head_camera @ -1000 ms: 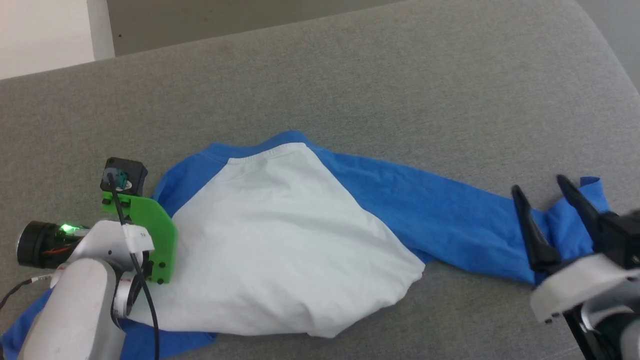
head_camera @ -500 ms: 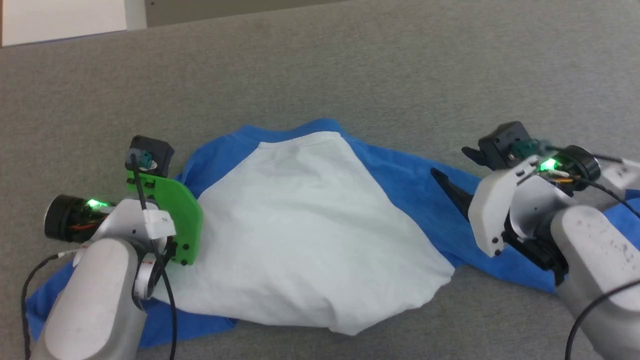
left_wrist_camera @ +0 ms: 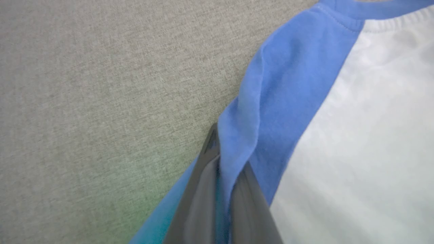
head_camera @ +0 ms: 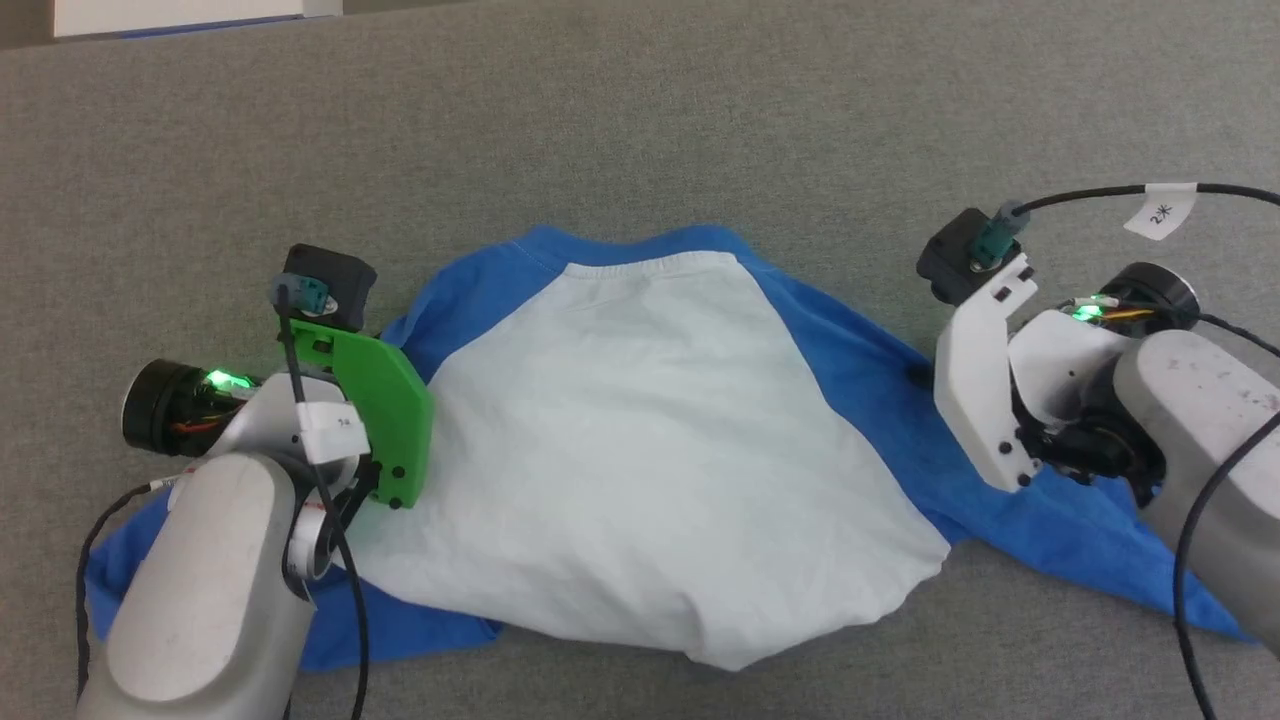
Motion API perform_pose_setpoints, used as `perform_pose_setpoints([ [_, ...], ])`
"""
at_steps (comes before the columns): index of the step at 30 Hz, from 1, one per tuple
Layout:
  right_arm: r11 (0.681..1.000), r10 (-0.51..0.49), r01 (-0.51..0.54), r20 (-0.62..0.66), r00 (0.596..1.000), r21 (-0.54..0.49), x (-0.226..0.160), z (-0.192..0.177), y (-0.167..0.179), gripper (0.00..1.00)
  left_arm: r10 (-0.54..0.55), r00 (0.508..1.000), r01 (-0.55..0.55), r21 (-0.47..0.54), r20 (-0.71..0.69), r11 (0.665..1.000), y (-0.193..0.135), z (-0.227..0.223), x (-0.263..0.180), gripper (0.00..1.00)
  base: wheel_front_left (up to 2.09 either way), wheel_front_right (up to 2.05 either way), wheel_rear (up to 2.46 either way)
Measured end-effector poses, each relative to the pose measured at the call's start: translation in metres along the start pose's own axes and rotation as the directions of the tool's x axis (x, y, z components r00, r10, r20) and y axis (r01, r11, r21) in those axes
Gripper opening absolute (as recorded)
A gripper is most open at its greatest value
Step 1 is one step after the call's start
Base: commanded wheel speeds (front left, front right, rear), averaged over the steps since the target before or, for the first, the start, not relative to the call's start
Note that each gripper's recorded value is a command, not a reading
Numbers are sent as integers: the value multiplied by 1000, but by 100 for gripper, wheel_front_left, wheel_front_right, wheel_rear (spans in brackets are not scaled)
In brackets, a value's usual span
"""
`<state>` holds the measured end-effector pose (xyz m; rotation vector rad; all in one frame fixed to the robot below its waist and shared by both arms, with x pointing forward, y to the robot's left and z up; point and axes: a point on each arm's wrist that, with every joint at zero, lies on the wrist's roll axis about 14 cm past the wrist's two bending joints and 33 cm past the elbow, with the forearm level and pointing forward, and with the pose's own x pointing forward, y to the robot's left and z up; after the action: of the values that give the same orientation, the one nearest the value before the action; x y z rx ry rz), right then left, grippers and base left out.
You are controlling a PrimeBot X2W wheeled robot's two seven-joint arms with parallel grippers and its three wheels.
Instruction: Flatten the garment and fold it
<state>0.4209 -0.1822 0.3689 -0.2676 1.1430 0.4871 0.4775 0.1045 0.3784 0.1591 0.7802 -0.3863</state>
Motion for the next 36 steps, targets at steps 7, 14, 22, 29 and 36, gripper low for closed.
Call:
perform_pose_setpoints([
  [7, 993, -57, 64, 81, 995, -95, -22, 17, -16, 0, -41, 998, 37, 66, 50, 997, 4, 22, -11, 0, 0, 0, 0],
  [14, 939, -215, 289, 341, 915, -184, -73, 109, -70, 0, 14, 956, -78, 207, 293, 975, 39, 128, -32, 0, 0, 0, 0],
  [22, 842, -354, 518, 569, 742, -152, -135, 206, -120, 0, 75, 852, -224, 231, 519, 947, 71, 229, -46, 0, 0, 0, 0],
  [29, 743, -411, 666, 740, 532, -66, -192, 278, -146, 0, 158, 664, -372, 139, 731, 918, 106, 306, -71, 0, 0, 0, 0],
  [36, 639, -380, 768, 886, 265, 44, -254, 334, -147, 0, 206, 345, -473, -20, 916, 881, 129, 368, -121, 0, 0, 0, 0],
])
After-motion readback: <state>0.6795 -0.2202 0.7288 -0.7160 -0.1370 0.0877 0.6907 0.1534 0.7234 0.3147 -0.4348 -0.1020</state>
